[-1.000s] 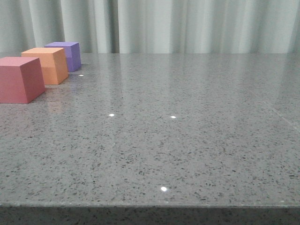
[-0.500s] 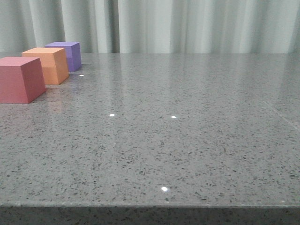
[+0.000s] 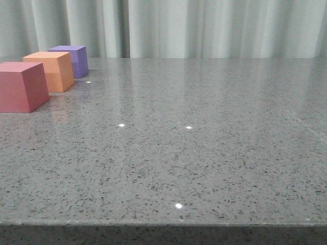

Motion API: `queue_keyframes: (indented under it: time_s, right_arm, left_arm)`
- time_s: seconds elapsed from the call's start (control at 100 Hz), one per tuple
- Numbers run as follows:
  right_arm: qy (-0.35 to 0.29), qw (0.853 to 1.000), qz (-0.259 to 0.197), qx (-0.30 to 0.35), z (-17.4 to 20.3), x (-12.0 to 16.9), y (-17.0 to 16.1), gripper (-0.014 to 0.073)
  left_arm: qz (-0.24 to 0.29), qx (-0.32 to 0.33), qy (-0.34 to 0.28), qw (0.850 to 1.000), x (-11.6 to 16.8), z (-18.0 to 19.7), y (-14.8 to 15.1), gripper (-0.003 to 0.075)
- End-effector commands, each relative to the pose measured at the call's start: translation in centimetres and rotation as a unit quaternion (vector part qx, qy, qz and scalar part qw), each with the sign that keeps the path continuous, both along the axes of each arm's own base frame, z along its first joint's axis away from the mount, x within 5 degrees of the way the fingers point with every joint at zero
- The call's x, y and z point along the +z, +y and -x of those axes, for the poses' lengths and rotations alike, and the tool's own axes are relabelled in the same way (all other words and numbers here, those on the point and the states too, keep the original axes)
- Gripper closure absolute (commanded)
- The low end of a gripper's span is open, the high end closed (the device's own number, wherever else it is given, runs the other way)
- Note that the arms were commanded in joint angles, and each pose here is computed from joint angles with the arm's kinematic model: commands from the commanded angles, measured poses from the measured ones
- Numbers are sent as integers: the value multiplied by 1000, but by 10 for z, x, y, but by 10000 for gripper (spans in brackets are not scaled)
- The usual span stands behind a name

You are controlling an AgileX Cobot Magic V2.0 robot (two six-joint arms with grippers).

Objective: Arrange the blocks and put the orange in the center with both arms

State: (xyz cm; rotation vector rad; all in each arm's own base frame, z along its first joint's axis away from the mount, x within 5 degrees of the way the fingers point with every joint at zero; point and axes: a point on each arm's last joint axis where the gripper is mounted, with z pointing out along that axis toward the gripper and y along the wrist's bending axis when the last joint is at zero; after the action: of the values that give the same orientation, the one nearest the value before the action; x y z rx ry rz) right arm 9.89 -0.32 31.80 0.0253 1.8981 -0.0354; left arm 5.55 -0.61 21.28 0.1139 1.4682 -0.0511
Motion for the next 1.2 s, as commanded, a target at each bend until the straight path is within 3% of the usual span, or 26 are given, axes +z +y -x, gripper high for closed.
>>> queue_keyframes:
  time_s: [0.0,0.3,0.51,0.76,0.98,1.19]
  right_arm:
    - [-49,999,6,2,-1,15,0,663]
    - [-51,999,9,2,0,15,0,663]
    - [-141,990,18,7,20,22,0,663]
    - [-214,976,13,22,33,-29,3,663]
    - [-252,967,-26,29,43,-86,5,663]
    - [-261,964,-34,38,46,-99,6,663]
  left_arm:
    - [3,-4,-37,999,-5,2,-1,741]
    - [3,-4,-37,999,-5,2,-1,741]
    - [3,-4,-37,999,-5,2,-1,741]
    - [3,-4,-37,999,-5,2,-1,741]
    - [3,-4,-37,999,-5,2,-1,741]
    - [3,-4,-36,999,-5,2,-1,741]
